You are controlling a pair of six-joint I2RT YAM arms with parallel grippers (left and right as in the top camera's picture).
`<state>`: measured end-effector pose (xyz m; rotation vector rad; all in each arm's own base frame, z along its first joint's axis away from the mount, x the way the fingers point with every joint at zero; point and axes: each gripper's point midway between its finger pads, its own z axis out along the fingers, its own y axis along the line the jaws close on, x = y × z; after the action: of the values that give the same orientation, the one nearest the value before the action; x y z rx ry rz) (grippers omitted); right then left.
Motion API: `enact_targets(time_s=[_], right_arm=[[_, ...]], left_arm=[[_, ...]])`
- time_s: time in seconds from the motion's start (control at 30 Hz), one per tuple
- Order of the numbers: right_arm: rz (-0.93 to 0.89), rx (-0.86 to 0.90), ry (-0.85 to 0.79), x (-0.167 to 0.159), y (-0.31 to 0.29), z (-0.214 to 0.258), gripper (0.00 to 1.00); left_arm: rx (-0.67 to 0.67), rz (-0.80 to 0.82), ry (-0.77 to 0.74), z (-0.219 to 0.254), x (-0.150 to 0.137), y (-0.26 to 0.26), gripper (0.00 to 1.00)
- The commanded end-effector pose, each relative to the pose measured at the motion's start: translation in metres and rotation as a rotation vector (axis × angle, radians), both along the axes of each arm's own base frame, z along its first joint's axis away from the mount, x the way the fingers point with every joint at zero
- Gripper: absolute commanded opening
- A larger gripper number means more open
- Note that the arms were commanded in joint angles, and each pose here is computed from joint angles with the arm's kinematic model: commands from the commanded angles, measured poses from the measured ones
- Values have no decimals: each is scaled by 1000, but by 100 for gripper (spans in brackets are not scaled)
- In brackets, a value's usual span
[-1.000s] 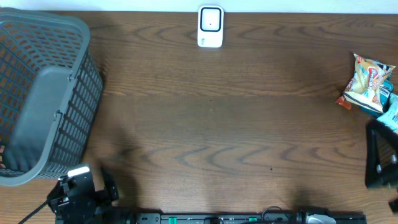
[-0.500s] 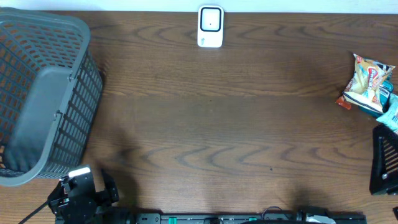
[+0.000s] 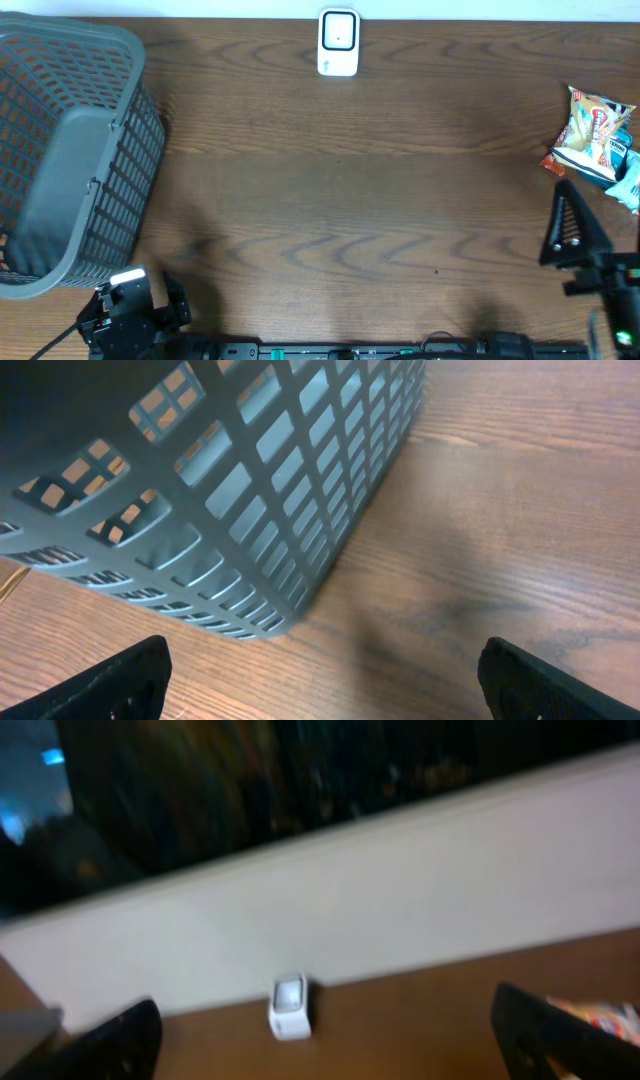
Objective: Scan the item barcode
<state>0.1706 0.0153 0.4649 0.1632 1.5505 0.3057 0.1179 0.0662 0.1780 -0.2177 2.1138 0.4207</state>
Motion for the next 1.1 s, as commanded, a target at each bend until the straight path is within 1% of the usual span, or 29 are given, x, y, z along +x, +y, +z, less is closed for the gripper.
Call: enact_targets(time_s=[0.0,0.27,0.5,0.8,1.07], right_arm=[[-31,-14,-46,9,-6,-33,99],[-67,-18,-160,35,-14,-118,99],[-67,-22,-242,48,-15,-171,99],[-70,-16,-130,68,-18,-235,99],[-69,-11,-35,76,-18,-277,99]], left_arm=[[9,-9,-8,2,0,0,98],[9,-9,-8,2,0,0,98],[9,-9,-8,2,0,0,98],[9,-9,-8,2,0,0,98],[9,-9,-8,2,0,0,98]])
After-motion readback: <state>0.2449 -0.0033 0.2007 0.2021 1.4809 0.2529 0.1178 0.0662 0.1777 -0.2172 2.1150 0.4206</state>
